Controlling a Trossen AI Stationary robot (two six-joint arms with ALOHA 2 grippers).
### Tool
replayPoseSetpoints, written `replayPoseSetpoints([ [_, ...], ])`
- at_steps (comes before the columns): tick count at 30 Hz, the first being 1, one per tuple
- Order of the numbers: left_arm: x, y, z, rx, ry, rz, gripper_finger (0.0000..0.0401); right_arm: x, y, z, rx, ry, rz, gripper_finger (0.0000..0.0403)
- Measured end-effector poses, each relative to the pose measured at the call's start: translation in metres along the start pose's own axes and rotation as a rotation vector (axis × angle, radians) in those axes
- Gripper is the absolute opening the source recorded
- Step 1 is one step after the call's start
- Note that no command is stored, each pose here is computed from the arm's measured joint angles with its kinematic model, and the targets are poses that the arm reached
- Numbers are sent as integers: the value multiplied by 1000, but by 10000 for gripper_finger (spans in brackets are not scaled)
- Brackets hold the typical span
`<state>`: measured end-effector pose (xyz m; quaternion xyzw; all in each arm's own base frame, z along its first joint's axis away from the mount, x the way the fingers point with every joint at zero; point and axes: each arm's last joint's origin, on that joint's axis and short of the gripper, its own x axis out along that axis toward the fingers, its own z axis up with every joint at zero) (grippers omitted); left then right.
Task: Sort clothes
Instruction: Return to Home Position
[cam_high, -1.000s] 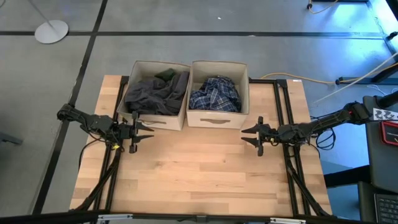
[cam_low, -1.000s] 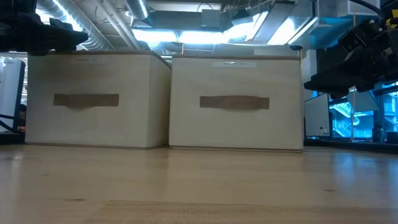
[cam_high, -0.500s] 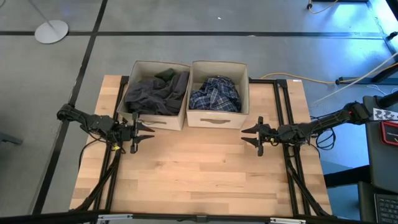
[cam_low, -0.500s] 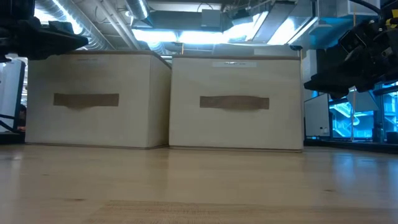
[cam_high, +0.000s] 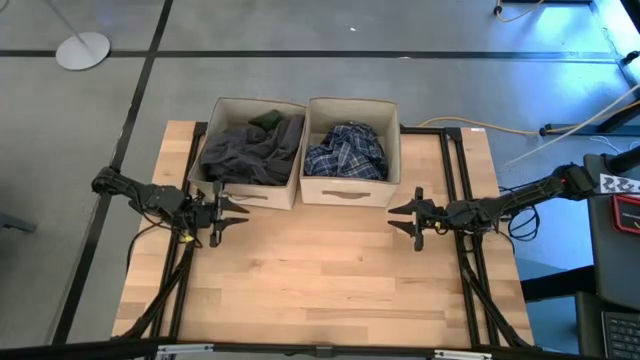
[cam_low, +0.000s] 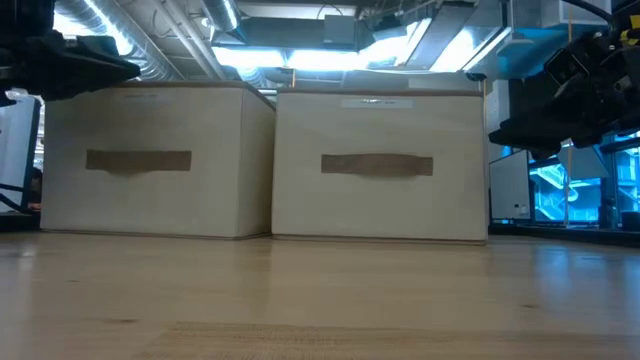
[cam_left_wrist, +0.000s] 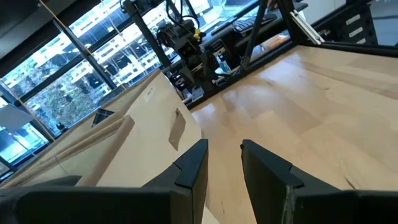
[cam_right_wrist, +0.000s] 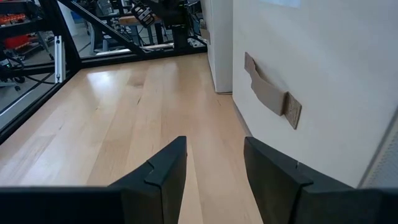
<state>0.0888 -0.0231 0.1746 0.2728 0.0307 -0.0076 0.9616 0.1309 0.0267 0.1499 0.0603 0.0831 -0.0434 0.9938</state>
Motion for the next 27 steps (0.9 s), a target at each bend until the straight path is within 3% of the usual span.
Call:
replayPoseSetpoints([
  [27,0,0,-1,28,11,-6,88,0,0,0,0,0,0,163],
])
